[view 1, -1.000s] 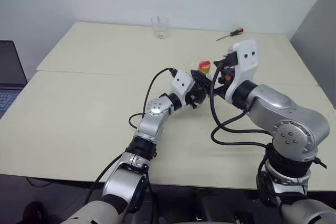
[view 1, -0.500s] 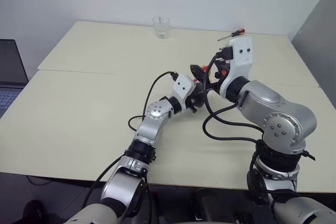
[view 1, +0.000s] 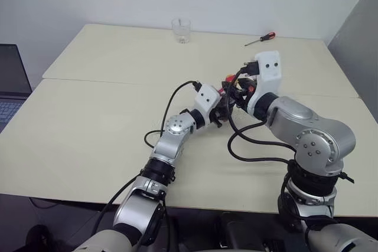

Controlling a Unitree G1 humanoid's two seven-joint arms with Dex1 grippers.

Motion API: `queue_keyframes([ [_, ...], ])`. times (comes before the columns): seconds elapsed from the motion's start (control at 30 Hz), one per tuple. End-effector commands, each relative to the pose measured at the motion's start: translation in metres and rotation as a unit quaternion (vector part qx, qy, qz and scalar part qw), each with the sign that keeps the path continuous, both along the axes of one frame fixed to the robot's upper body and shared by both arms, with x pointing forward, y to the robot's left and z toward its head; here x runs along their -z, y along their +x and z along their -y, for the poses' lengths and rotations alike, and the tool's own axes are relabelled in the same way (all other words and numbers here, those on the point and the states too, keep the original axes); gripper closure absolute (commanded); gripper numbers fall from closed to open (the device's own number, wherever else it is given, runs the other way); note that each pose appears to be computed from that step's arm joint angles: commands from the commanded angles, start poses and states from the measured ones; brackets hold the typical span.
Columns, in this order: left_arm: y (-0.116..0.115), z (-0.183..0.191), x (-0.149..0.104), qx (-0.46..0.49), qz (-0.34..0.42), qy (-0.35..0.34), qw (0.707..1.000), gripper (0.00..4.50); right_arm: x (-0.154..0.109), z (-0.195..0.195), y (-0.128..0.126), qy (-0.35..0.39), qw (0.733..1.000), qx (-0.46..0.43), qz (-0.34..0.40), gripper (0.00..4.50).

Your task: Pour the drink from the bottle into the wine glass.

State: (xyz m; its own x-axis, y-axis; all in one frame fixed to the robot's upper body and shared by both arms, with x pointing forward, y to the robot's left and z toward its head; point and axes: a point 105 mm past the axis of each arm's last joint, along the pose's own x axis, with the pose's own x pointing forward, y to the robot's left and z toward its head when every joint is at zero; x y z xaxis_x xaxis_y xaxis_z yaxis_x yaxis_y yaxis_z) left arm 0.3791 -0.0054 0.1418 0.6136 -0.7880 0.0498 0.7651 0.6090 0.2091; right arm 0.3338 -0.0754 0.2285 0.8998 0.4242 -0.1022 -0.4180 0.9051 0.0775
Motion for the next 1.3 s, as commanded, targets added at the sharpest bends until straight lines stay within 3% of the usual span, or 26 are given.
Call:
queue_keyframes([
  [0.03,-0.004,0.006,-0.024,0.014,0.039,-0.013,0.999,3.08,-0.016,0.002,-0.005,0.007,0.999,0.005,0.034,3.04],
  [0.27,-0.004,0.006,-0.022,0.021,0.031,-0.014,0.999,3.08,-0.024,0.003,-0.008,0.016,0.999,-0.003,0.044,3.04],
  [0.5,-0.001,0.000,-0.025,0.041,0.024,-0.008,0.999,3.10,-0.033,0.008,-0.027,0.018,0.997,-0.049,0.049,3.04],
  [0.77,-0.006,0.008,-0.024,0.067,0.019,-0.009,0.998,3.12,-0.028,0.012,-0.028,0.015,0.998,-0.040,0.040,0.41],
  [1.07,-0.010,0.004,-0.035,0.126,0.022,0.002,0.992,3.13,-0.032,0.035,-0.040,-0.007,0.998,-0.004,0.057,0.38],
  [1.3,-0.016,-0.009,-0.039,0.187,0.000,0.004,0.982,3.13,-0.035,0.049,-0.069,-0.019,0.994,-0.029,0.101,0.38],
])
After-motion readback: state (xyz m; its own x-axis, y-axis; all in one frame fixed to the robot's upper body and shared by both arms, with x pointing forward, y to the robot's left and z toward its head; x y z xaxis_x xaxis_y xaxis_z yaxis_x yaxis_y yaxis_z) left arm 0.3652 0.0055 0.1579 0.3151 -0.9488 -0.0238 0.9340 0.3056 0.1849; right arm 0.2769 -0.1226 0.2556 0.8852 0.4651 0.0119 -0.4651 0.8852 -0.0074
